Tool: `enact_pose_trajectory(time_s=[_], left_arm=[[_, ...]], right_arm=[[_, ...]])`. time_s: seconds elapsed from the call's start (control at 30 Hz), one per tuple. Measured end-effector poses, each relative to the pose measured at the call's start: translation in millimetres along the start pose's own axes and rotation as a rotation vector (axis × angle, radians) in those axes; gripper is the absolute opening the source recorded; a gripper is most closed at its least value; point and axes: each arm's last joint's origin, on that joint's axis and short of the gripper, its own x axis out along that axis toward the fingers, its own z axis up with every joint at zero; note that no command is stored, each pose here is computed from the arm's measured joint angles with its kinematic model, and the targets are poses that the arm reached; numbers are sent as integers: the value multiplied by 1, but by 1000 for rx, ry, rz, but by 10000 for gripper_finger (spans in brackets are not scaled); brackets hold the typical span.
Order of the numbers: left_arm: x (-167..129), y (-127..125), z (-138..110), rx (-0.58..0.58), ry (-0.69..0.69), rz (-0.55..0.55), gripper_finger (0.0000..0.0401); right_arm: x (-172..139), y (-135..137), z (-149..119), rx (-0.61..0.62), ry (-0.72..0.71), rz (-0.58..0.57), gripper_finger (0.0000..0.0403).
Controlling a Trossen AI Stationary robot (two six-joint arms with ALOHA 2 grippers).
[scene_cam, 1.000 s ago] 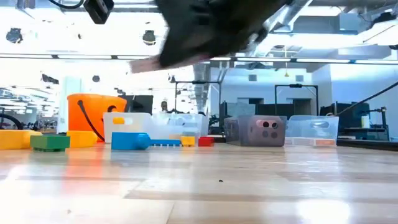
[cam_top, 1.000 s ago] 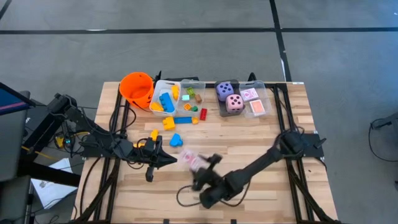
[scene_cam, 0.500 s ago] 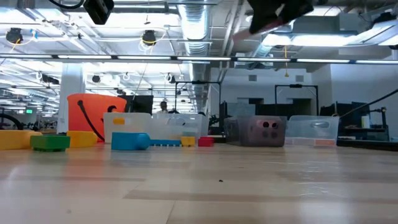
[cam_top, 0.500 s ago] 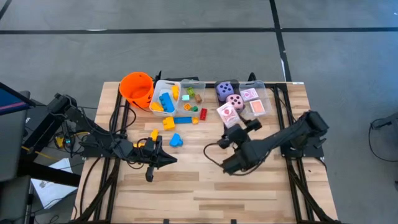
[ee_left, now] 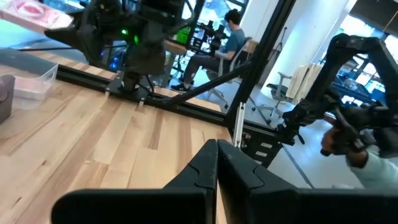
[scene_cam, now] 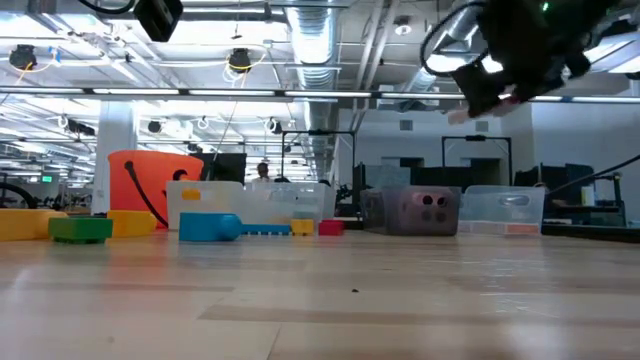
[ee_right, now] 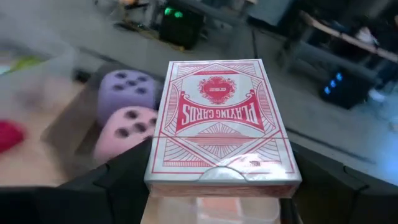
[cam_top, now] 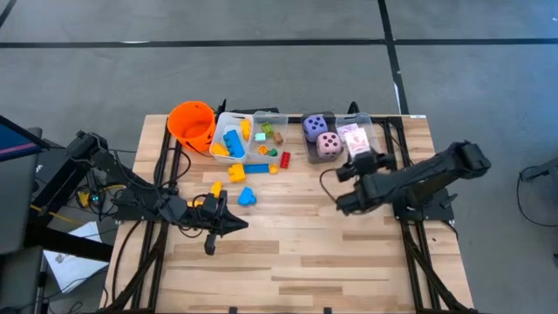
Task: Pick & Place Toys
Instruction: Put the red deck of cards into the right transparent bin, then put the large blue game piece into the white bin
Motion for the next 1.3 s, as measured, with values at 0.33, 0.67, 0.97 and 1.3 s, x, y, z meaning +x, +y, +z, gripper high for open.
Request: enact_pose_trajectory(time_s=[0.33, 0.67, 0.97, 1.3], left_arm=[[4, 9, 6, -8, -39, 36, 0], [7, 16, 8, -4, -41, 73, 0], [6, 15, 4, -19, -11, 75, 0], [5, 13, 2, -20, 3, 66, 0]], right_arm=[[35, -23, -16, 138, 52, 11, 306], [87, -30, -1, 95, 184, -40, 306], [134, -37, 1, 117, 354, -43, 315], [159, -29, -5, 113, 424, 12, 389]])
